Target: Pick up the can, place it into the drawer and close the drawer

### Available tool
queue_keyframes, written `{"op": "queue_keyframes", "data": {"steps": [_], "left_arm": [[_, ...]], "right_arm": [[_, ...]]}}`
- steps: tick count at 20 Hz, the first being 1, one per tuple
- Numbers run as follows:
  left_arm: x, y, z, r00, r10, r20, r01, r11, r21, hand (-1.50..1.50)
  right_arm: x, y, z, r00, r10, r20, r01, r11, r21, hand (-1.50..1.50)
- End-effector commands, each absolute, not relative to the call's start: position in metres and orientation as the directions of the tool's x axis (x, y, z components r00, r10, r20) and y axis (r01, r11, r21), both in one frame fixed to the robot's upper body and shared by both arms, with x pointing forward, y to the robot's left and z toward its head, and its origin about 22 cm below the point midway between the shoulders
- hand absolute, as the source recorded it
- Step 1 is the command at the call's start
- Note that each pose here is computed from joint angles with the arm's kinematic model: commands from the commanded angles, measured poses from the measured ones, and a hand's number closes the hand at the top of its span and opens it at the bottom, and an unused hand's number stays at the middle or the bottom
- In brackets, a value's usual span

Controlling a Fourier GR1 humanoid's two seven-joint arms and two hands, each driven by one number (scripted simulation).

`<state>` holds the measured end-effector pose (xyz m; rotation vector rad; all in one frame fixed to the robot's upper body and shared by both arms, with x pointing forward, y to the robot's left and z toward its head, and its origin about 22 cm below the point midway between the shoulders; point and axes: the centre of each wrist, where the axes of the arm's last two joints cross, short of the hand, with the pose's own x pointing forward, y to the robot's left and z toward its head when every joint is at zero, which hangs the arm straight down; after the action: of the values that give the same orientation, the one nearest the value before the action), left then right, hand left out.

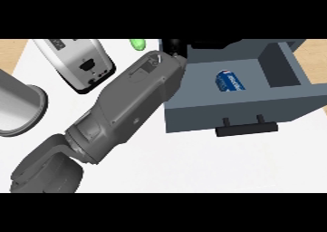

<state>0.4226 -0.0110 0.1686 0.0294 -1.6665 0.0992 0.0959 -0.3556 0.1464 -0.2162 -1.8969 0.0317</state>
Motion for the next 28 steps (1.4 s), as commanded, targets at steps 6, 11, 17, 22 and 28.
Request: {"op": "queue_keyframes", "data": {"steps": [6, 11, 17, 22, 28], "left_arm": [[0.413, -0.025, 0.185, -0.172, 0.099, 0.980, -0.045, 0.993, -0.109, -1.50], [0.414, -0.026, 0.188, -0.206, 0.081, 0.975, -0.065, 0.993, -0.097, -1.50], [0.413, -0.022, 0.179, -0.156, 0.114, 0.981, -0.050, 0.991, -0.123, -1.50], [0.418, -0.026, 0.206, -0.163, 0.113, 0.980, -0.053, 0.991, -0.123, -1.50], [0.416, -0.015, 0.193, -0.124, 0.116, 0.985, -0.059, 0.990, -0.124, -1.50]], "right_arm": [[0.109, -0.326, 0.175, -0.456, 0.396, 0.797, 0.118, 0.915, -0.386, -1.50], [0.130, -0.320, 0.182, -0.449, 0.517, 0.729, 0.136, 0.845, -0.517, -1.50], [0.158, -0.288, 0.179, -0.437, 0.618, 0.654, 0.158, 0.768, -0.620, -1.50], [0.192, -0.252, 0.162, -0.455, 0.670, 0.586, 0.171, 0.712, -0.681, -1.50], [0.245, -0.234, 0.161, -0.441, 0.770, 0.461, 0.202, 0.585, -0.785, -1.50]]}}
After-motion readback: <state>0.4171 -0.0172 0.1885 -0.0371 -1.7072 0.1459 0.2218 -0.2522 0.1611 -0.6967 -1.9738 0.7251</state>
